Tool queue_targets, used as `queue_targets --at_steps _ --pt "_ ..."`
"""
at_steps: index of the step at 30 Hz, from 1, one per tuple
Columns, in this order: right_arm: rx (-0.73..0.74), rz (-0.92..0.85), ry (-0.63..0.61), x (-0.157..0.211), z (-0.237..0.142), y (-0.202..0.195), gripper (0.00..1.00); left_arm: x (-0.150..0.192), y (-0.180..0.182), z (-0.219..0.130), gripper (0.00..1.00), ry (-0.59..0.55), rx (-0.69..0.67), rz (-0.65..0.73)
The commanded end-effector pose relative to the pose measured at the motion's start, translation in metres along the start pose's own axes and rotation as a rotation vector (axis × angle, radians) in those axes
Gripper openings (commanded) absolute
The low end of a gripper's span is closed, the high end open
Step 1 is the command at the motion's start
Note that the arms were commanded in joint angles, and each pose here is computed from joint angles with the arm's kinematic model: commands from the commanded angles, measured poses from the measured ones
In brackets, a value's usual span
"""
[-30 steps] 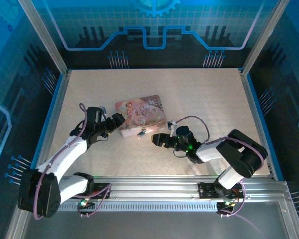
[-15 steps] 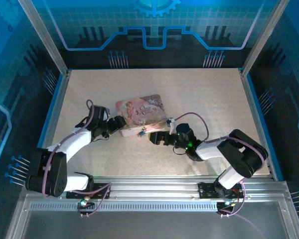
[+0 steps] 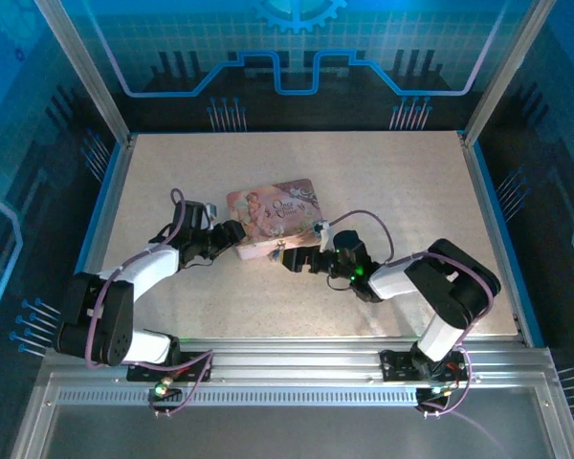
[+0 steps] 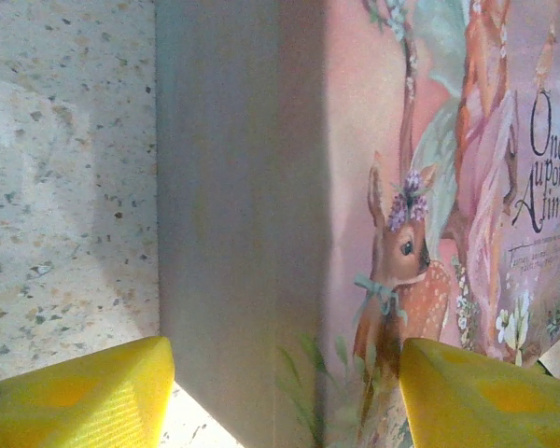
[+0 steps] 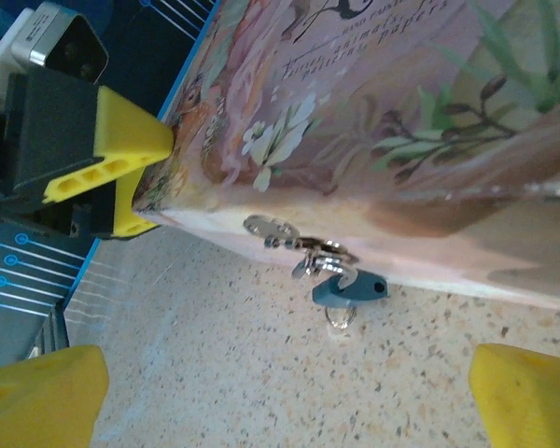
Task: Unlock the padlock with the key
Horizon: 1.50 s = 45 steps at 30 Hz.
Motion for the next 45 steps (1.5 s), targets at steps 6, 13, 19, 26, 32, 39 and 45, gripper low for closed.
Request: queue_targets --at_steps 6,13,19,26,32,39,45 --pt "-0.059 -0.05 -0.05 -0.023 0.01 -0.002 1.0 0.055 0.033 0.006 0.64 0.144 -0.121 -0.052" --pt "-0.072 -0.093 -0.072 -0.037 0.013 -0.008 1.0 0.066 0.033 -0.001 0.64 0.137 -0.106 -0.064" --pt "-0.052 -0.116 -0.085 -0.035 0.001 -0.013 1.0 0.066 0.029 -0.008 0.64 0.118 -0.09 -0.067" --pt "-0.073 -0.132 -0.051 -0.015 -0.013 -0.013 0.88 0.067 0.03 -0.008 0.64 0.112 -0.083 -0.071" --pt "-0.126 -0.134 -0.023 -0.007 -0.004 -0.01 0.74 0.068 0.03 -0.007 0.64 0.109 -0.08 -0.075" --pt "-0.142 -0.144 -0.018 -0.006 0.008 -0.015 0.68 0.068 0.029 -0.007 0.64 0.11 -0.077 -0.075" --pt "-0.16 -0.154 -0.012 -0.005 0.018 -0.019 0.62 0.068 0.03 -0.006 0.64 0.111 -0.079 -0.076"
Point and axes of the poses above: each hand's point on the last joint's axis, 136 mm out from that joint toward the fingers, its own z axis out along the fingers, its own y axis along the line the jaws close on, x = y × z, the point moved 4 cm from there along -z, back along the fingers, and after that the axes turned 2 degrees about -z, right-handed, at the moved point
